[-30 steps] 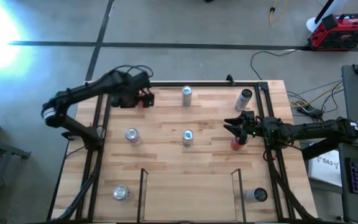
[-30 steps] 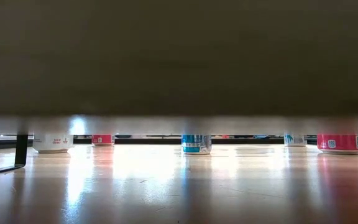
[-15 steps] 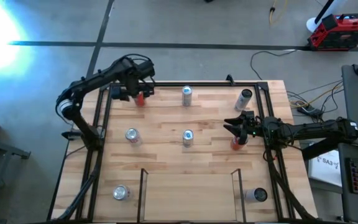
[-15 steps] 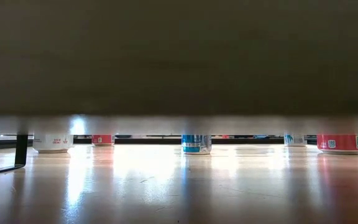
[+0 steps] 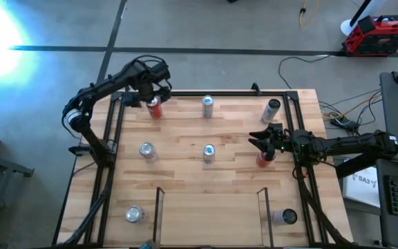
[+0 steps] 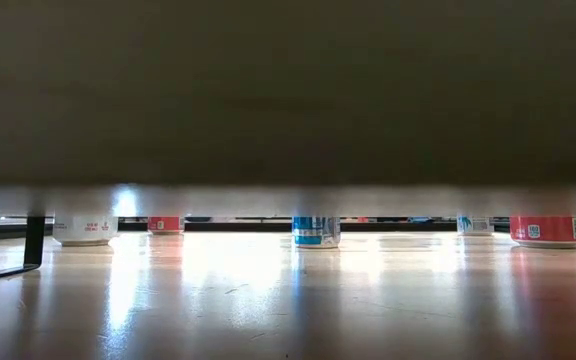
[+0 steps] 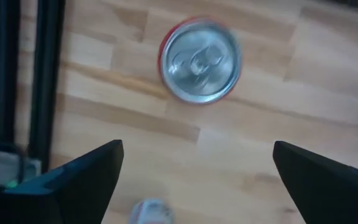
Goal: Place canned beverage on shelf
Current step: Put the left red soda can on the shelf
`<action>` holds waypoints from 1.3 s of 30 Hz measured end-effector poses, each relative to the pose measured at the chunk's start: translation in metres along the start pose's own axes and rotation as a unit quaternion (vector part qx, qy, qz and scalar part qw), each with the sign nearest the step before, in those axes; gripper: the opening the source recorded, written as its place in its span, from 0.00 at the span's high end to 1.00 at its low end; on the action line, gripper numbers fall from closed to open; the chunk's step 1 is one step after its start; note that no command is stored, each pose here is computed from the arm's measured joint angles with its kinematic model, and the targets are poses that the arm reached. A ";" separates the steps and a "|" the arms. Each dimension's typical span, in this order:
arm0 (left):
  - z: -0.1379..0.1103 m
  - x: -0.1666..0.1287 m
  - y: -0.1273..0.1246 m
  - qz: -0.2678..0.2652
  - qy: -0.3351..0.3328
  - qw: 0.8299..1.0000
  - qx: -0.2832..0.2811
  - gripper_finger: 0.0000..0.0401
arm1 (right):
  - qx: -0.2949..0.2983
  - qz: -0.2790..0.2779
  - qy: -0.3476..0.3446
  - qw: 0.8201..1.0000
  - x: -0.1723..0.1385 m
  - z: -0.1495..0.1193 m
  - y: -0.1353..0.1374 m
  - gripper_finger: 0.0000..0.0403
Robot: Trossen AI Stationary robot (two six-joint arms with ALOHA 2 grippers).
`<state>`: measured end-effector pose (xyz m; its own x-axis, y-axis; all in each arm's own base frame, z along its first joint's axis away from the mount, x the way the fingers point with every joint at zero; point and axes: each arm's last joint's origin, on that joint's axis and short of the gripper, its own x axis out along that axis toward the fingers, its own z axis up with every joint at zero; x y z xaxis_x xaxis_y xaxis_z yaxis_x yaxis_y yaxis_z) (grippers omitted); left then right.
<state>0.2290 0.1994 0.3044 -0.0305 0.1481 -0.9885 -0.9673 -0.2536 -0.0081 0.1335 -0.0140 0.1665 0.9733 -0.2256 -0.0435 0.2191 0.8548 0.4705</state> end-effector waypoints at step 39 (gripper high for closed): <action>0.045 0.049 0.016 -0.073 0.082 0.986 0.122 0.05 | 0.000 -0.001 0.002 1.000 0.000 0.000 0.000 0.55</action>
<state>0.2006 0.2459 0.2622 0.1356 0.0041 -0.9908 -0.9908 0.0003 -0.1356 0.1334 -0.0140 0.1661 0.9731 -0.2255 -0.0479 0.2212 0.8545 0.4700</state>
